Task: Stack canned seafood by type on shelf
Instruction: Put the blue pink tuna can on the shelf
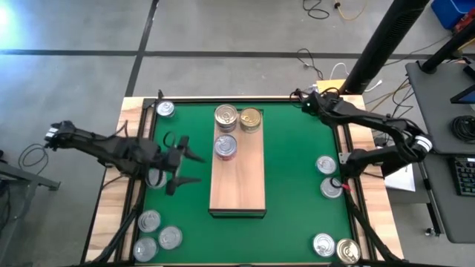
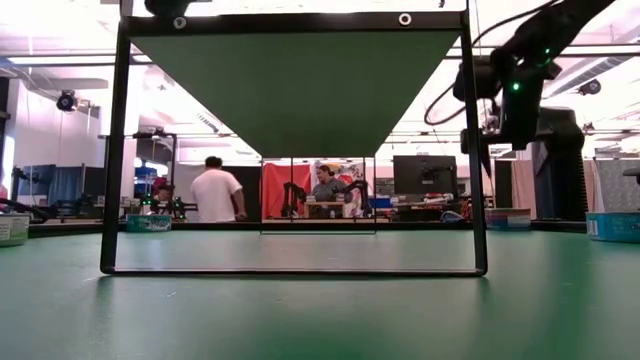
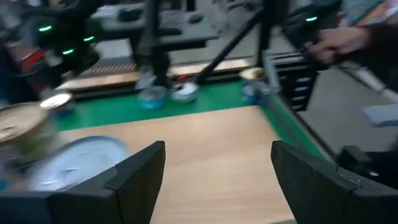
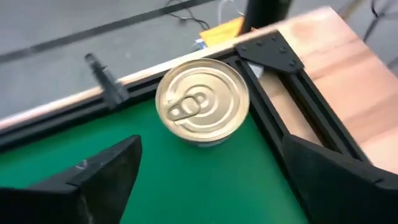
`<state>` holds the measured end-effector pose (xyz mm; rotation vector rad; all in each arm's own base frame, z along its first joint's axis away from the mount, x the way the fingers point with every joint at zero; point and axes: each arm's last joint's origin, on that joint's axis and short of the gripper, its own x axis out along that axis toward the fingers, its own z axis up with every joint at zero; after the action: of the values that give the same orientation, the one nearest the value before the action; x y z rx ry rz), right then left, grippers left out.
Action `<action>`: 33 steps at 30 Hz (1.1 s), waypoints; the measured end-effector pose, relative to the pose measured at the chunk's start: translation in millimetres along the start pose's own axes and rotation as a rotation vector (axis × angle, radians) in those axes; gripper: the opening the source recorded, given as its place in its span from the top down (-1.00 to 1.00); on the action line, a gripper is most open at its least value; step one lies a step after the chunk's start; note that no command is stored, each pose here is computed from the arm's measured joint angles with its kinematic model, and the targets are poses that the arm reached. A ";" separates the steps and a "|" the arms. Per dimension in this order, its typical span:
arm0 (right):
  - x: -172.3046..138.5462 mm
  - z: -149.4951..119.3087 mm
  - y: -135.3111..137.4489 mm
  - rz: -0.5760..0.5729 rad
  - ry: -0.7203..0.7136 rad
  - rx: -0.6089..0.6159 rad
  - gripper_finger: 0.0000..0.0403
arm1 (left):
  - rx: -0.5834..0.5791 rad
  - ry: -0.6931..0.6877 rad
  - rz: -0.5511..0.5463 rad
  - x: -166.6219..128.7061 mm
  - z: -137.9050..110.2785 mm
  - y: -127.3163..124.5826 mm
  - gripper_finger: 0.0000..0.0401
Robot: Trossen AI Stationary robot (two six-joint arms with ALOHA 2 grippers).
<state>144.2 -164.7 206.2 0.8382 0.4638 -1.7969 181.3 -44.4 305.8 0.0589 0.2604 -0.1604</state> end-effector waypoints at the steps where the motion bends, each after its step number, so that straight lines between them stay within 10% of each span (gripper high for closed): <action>1: 2.1 0.2 0.5 -0.007 -0.001 0.020 -0.78 | 0.003 -0.009 -0.020 1.8 -6.7 -4.2 -0.39; 15: 44.5 19.5 27.1 -0.051 0.014 0.194 0.24 | -0.125 0.311 -0.067 3.4 -89.7 -25.8 -0.39; 26: 88.4 -12.9 39.6 -0.200 0.072 0.134 0.68 | -0.228 0.423 0.065 -0.4 -145.5 -31.2 -0.39; 33: 49.7 -32.9 52.2 -0.053 0.160 -0.100 0.80 | -0.233 0.473 0.071 -3.5 -164.5 -31.7 -0.39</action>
<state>192.9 -194.9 151.6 0.9107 0.6794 -1.7473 131.4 -62.1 146.9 -0.1276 0.7463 -0.0426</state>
